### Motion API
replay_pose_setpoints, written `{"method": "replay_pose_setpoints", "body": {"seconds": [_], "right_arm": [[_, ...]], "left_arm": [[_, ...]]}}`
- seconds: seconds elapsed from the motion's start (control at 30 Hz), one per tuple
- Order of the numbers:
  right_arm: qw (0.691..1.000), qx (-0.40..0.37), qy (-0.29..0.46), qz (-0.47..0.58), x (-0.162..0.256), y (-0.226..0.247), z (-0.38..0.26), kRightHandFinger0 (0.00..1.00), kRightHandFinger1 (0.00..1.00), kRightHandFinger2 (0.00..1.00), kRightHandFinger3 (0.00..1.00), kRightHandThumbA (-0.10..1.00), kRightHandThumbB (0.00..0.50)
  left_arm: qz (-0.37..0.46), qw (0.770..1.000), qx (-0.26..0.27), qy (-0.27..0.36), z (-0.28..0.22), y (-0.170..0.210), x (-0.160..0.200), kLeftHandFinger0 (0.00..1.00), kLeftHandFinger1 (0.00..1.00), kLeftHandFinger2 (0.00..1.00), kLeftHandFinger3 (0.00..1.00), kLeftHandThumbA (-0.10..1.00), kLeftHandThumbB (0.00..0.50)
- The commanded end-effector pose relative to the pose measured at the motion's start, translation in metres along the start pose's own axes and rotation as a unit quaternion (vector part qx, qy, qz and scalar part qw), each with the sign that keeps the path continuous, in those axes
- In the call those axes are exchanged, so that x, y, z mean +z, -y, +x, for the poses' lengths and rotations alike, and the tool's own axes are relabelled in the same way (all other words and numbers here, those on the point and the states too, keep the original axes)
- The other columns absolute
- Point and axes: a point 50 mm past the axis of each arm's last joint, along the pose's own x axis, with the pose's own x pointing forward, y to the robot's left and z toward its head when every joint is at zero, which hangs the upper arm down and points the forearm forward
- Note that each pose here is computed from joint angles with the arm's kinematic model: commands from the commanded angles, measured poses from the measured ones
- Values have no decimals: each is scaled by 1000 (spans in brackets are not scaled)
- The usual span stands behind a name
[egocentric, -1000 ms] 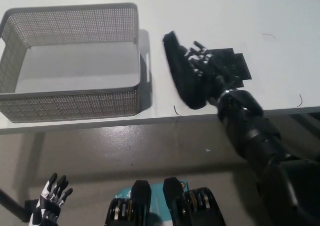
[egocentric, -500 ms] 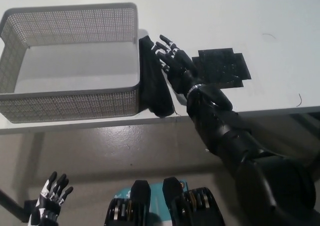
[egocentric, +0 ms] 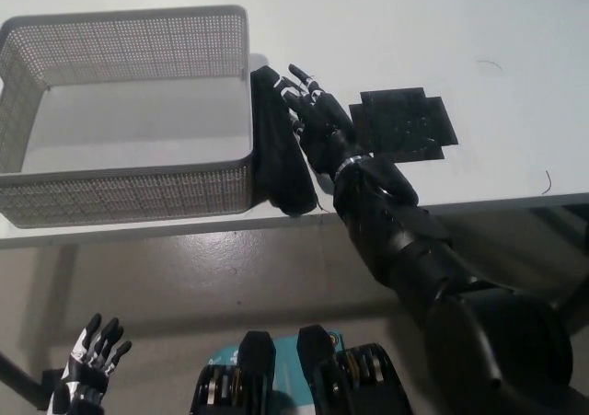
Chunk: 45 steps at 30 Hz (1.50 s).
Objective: Use the right hand to push the pencil case on the right hand side to the container on the left side
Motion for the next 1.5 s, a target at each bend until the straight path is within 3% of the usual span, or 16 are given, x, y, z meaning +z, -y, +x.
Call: {"method": "replay_pose_setpoints", "body": {"seconds": [0.0,0.13,0.2,0.4,0.53,0.67,0.7,0.73,0.83,0.9,1.1,1.2,1.27,1.47], "right_arm": [[998,53,34,14,28,-42,12,1000,1000,1000,1000,1000,339],[997,43,59,6,38,-25,11,1000,1000,1000,1000,1000,343],[996,42,82,3,50,-18,11,1000,1000,1000,1000,1000,308],[983,41,176,-27,106,19,6,1000,1000,1000,1000,1000,334],[969,41,238,-42,141,42,-9,1000,1000,1000,1000,1000,326],[948,64,305,-73,178,50,-56,1000,1000,1000,1000,1000,301],[944,65,313,-78,181,51,-63,1000,1000,1000,1000,1000,327],[937,70,330,-87,187,53,-78,1000,1000,1000,1000,1000,293],[918,81,371,-115,197,56,-122,1000,1000,1000,1000,1000,294],[908,93,391,-120,198,57,-147,1000,1000,1000,1000,1000,285],[883,103,429,-160,175,65,-223,1000,1000,1000,1000,1000,324],[879,102,436,-166,162,69,-252,1000,1000,1000,1000,1000,305],[876,97,440,-172,150,70,-278,1000,1000,1000,1000,1000,343],[875,90,429,-206,118,77,-318,1000,1000,1000,1000,1000,329]], "left_arm": [[5,999,-7,36,4,0,12,1000,1000,1000,1000,1000,302],[2,999,-8,33,3,0,10,1000,1000,1000,1000,1000,310],[5,999,-7,35,4,-2,11,1000,1000,1000,1000,1000,313],[9,1000,1,27,0,-5,9,1000,1000,1000,1000,1000,308],[18,1000,-5,25,3,-2,8,1000,1000,1000,1000,1000,312],[22,999,-7,29,7,0,9,1000,1000,1000,1000,1000,316],[19,999,-8,29,7,0,9,1000,1000,1000,1000,1000,315],[16,999,-8,29,7,0,9,1000,1000,1000,1000,1000,316],[21,999,-9,29,8,-1,9,1000,1000,1000,1000,1000,324],[23,999,-8,30,10,-1,9,1000,1000,1000,1000,1000,324],[25,999,-9,31,12,-3,9,1000,1000,1000,1000,1000,313],[23,999,-10,35,15,-4,10,1000,1000,1000,1000,1000,317],[27,999,-11,37,17,-6,10,1000,1000,1000,1000,1000,324],[37,998,-11,39,21,-6,11,1000,1000,1000,1000,1000,325]]}}
